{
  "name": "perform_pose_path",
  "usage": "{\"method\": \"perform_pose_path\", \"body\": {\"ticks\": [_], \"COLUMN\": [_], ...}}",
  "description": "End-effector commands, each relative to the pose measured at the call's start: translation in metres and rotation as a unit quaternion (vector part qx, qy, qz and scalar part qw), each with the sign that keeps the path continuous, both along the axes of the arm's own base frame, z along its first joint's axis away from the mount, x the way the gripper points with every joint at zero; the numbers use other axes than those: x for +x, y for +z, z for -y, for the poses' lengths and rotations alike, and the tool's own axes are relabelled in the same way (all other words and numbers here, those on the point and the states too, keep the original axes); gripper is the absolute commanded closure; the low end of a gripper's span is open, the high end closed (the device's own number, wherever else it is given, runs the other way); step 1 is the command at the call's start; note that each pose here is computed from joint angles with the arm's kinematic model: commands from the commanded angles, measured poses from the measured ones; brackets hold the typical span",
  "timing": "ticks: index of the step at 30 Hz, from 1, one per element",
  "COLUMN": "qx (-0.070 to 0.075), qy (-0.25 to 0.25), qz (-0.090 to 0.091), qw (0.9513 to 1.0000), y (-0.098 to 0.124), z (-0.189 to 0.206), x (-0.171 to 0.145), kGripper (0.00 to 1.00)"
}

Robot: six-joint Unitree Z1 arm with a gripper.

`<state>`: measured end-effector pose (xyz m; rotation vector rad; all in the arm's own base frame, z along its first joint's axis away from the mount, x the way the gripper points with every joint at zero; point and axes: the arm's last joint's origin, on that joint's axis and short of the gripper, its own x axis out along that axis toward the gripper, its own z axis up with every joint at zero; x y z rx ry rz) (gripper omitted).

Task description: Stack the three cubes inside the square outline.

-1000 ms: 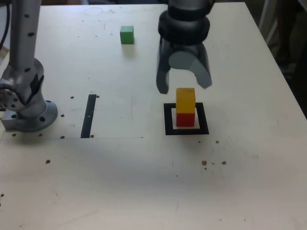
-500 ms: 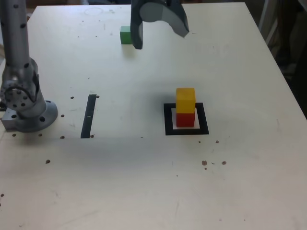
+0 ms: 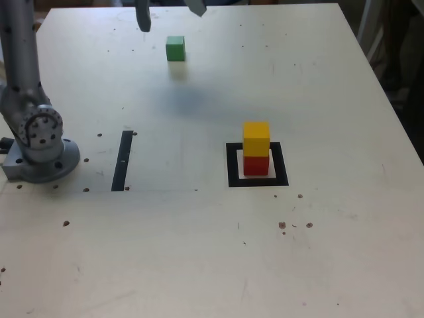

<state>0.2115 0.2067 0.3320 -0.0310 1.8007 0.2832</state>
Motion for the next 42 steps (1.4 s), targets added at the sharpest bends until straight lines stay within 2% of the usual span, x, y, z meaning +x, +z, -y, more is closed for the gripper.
{"method": "perform_pose_path", "body": {"ticks": [1,6,10,14,22,26,30,34,42], "qx": [-0.001,-0.019,-0.031,-0.041,-0.083,-0.091,-0.103,-0.105,-0.096], "qy": [-0.006,-0.042,-0.060,-0.052,-0.018,-0.014,-0.024,-0.031,-0.033], "qz": [-0.004,-0.016,-0.021,-0.024,-0.032,-0.024,0.000,0.017,0.016], "qw": [1.0000,0.9988,0.9975,0.9975,0.9959,0.9955,0.9944,0.9939,0.9947], "y": [-0.001,-0.001,-0.010,-0.028,-0.072,-0.087,-0.100,-0.106,-0.109], "z": [-0.008,-0.032,-0.057,-0.085,-0.127,-0.135,-0.133,-0.132,-0.138], "x": [-0.003,-0.011,-0.007,-0.010,-0.023,-0.025,-0.025,-0.023,-0.019], "kGripper": [0.01,0.00,0.00,0.00,0.00,0.00,0.00,0.00,0.09]}}
